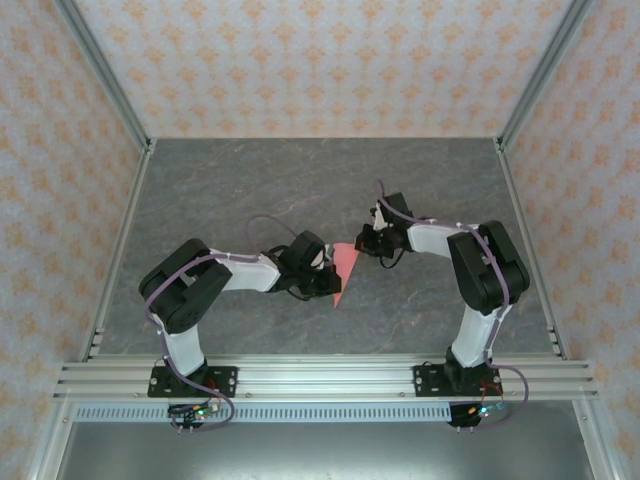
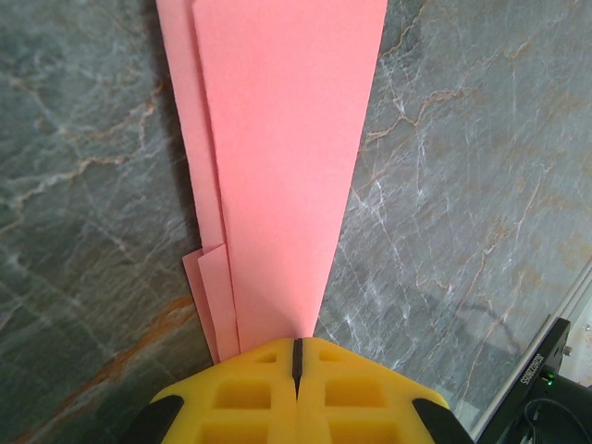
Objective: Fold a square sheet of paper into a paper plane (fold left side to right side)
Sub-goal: Fold the wing for the fifth time at the center of the table.
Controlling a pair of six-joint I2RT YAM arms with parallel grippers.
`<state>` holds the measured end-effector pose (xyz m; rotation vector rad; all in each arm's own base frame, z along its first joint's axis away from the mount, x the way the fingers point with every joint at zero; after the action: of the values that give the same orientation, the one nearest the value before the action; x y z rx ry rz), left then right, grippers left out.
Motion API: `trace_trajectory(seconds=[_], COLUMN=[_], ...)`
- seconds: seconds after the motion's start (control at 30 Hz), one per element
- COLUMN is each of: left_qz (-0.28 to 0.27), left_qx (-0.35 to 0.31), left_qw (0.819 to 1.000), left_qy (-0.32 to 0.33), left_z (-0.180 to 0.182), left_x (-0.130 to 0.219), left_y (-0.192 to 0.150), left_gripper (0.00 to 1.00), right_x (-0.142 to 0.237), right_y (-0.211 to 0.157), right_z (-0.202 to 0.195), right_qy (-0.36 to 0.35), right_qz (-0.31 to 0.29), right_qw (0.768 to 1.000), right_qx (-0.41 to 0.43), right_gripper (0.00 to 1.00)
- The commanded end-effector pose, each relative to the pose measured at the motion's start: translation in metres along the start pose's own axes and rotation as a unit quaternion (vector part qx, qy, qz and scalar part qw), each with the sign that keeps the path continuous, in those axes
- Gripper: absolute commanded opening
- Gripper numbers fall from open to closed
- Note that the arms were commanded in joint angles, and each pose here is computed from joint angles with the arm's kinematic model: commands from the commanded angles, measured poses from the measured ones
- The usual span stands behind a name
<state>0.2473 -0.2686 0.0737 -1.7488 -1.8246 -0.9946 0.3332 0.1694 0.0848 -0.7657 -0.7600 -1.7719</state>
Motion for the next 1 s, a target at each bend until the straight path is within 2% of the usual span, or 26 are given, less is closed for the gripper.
trace_trajectory(seconds=[0.0,0.3,0.43,0.7,0.87,0.97], left_qz=[0.051,0.047,0.043,0.04,0.036,0.033], left_qx=[0.034,0.031,0.028,0.025,0.021,0.017], left_qw=[0.995,0.995,0.996,0.996,0.996,0.997], left_qy=[0.082,0.078,0.076,0.077,0.076,0.074], left_z=[0.035,0.032,0.03,0.028,0.026,0.023], left_x=[-0.008,-0.007,-0.006,-0.006,-0.003,-0.002], left_y=[-0.028,-0.027,-0.025,-0.025,-0.023,-0.022], left_gripper=[0.0,0.0,0.0,0.0,0.0,0.0], right_x=[-0.001,0.01,0.03,0.049,0.032,0.018], right_y=[0.019,0.048,0.051,0.007,-0.022,-0.03], right_z=[-0.012,-0.012,0.0,0.027,0.032,0.03], right_qy=[-0.032,-0.029,-0.01,0.078,0.115,0.112], right_qz=[-0.029,-0.057,-0.073,-0.053,-0.019,0.002], right_qw=[0.999,0.998,0.997,0.995,0.992,0.992], right_qx=[0.002,-0.001,0.005,-0.009,-0.039,-0.051], right_gripper=[0.02,0.02,0.02,0.02,0.03,0.02])
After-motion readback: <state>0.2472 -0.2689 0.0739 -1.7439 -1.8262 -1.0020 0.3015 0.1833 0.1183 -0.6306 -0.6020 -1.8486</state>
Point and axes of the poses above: each hand's point on the last joint's axis, 136 mm out from that joint toward the fingers, its own x axis back along the fingers, its own z axis along the line the jaws close on, y = z × x, the point moved 8 cm from there along x, back along the fingers, and after that the axes turned 8 degrees about -x, right-handed, at the moved point
